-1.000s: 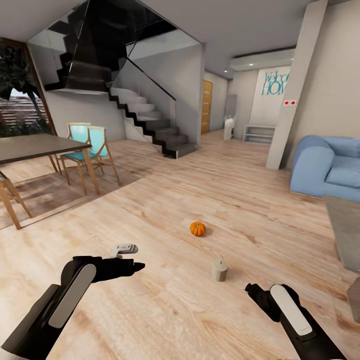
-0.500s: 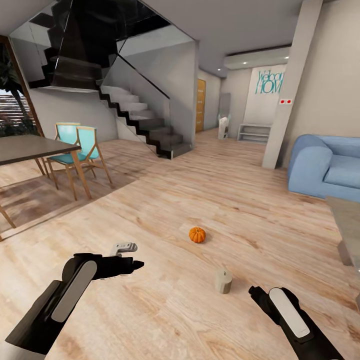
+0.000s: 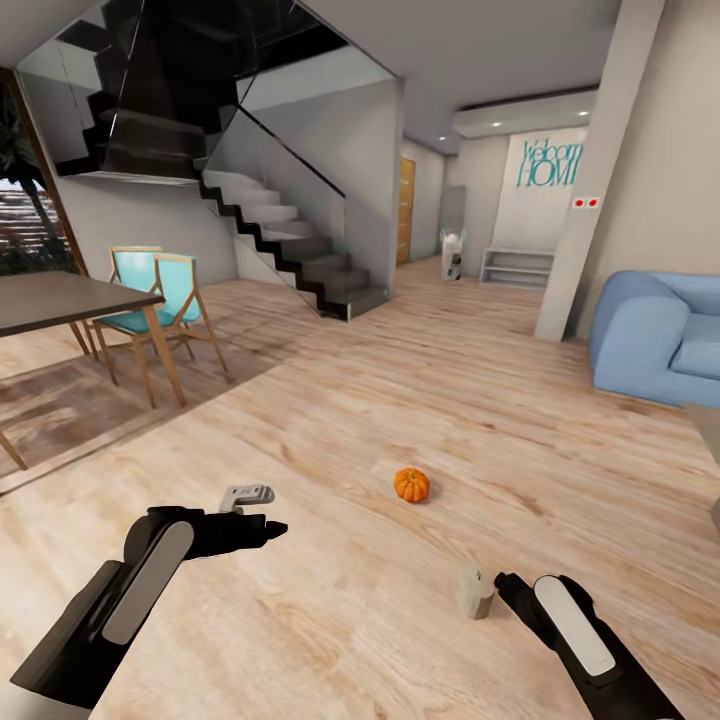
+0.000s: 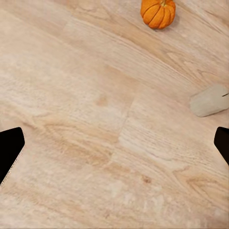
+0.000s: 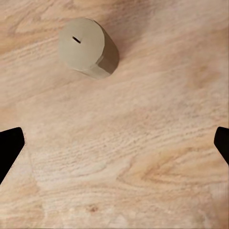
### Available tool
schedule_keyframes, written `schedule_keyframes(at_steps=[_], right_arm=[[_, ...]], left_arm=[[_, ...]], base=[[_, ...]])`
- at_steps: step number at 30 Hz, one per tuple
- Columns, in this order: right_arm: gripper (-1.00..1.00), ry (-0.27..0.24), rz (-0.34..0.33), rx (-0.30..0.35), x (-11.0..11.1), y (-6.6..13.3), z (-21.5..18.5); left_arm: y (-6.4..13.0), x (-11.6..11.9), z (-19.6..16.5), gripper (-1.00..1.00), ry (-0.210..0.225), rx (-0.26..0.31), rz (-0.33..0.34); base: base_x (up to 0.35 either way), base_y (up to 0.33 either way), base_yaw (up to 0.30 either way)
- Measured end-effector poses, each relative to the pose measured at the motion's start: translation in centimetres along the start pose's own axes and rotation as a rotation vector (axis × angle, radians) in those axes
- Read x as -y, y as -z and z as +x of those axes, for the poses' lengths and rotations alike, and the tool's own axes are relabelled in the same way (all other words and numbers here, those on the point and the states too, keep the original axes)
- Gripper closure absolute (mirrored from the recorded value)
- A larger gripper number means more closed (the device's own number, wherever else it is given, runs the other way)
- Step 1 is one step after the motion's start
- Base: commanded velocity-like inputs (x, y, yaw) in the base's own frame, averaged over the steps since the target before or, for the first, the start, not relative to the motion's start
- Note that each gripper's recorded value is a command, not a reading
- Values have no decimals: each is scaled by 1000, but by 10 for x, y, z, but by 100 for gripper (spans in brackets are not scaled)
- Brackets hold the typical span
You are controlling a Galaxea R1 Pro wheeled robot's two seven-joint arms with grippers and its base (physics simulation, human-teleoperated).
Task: Place each of the two pumpkins and all three candles from the living room inside a cabinet in the living room (use any cabinet), then make sure every cabinet is closed, and position the cauldron so it is next to a table in the living room.
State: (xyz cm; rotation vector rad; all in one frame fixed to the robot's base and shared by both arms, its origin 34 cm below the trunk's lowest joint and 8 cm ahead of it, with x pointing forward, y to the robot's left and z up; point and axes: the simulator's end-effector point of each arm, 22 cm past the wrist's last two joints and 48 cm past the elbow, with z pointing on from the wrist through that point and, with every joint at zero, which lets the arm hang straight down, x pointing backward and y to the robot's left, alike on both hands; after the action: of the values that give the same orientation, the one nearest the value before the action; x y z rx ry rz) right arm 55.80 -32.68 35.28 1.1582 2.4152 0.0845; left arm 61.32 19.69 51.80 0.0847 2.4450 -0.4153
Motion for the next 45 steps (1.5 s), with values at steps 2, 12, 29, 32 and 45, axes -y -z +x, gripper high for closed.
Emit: schedule_keyframes(at_steps=[2,12,29,32,45], right_arm=[[-100,1,-1,-1,-1,0,1],[-100,8,8,9,3,0,-4],[-100,217,-8,11,-59,20,-54],[-100,224,5,0,-57,16,-52],[-100,236,-14,-21,-60,9,-44]], left_arm=[[0,0,0,-100,0,0,0],[-1,-5,-2,-100,-25,7,-38],[0,-3,-4,-100,-34,14,-42],[-1,-3,-4,-100,-34,13,-42],[0,-3,-4,-100,-36,13,-42]], base=[[63,31,0],[165,-13,0],[29,-8,0],[0,0,0],[143,0,0]])
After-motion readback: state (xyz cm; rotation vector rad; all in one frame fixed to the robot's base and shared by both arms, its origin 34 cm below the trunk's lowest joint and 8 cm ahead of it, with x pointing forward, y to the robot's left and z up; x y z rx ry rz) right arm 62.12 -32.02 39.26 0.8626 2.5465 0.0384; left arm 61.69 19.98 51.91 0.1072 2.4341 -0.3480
